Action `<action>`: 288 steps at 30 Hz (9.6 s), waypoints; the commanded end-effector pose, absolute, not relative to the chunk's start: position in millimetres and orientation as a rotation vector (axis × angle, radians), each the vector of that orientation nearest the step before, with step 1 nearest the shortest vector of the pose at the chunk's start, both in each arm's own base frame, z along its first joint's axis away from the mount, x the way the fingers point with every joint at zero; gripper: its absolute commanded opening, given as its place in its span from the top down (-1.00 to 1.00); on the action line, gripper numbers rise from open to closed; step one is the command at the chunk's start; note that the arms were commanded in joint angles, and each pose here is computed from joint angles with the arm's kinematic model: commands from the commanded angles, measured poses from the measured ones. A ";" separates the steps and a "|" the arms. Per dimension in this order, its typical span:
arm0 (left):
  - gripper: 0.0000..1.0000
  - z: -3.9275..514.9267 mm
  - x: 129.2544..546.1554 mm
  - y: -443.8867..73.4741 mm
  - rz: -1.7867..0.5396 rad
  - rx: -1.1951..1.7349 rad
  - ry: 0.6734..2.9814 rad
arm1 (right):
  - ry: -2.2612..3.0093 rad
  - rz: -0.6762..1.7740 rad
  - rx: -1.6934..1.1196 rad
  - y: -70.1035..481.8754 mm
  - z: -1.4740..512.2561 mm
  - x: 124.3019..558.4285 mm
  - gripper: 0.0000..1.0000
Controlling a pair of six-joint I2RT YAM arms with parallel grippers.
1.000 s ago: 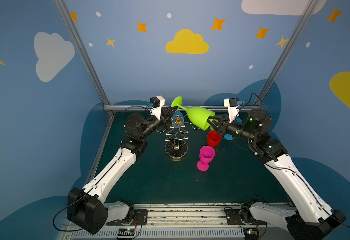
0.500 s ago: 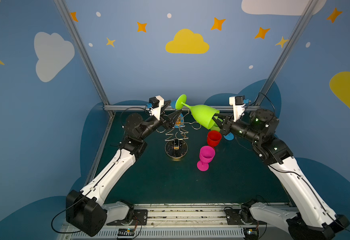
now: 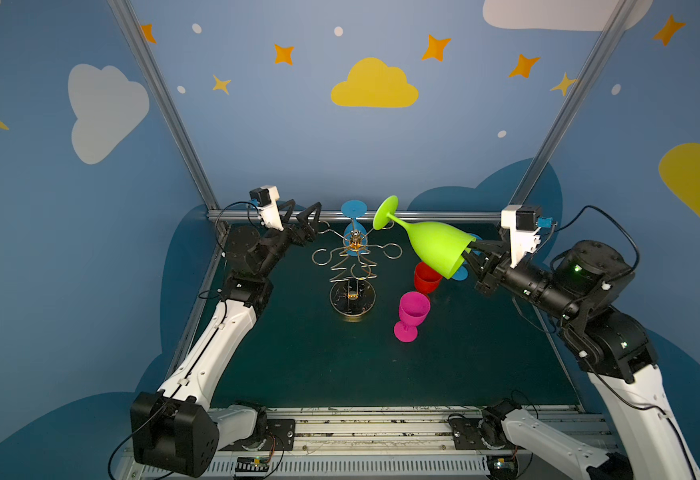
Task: Take the wine glass off the wine glass rack
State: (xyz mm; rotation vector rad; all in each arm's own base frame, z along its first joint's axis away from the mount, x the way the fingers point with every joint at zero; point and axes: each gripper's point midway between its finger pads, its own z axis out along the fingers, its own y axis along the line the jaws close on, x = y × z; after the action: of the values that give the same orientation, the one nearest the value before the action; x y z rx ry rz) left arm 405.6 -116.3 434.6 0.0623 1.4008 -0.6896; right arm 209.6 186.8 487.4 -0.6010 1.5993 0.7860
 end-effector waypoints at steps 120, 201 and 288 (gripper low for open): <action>-0.15 315.6 525.6 -209.6 -1.088 0.342 2.225 | 2.094 0.595 -0.322 158.4 340.0 229.9 -0.56; 0.94 370.0 485.9 -216.7 -1.561 0.269 2.063 | 2.040 0.576 -0.250 131.8 350.7 220.1 -0.56; 0.94 539.7 447.9 -234.6 -1.792 0.486 1.626 | 1.347 0.636 -0.715 235.5 484.9 323.1 -0.62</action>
State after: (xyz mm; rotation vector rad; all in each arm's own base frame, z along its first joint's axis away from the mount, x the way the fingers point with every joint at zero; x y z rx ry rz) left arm 487.2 -236.4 494.7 0.3630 1.7329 -1.7874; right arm 327.8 228.8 451.1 -0.6492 1.5080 0.6461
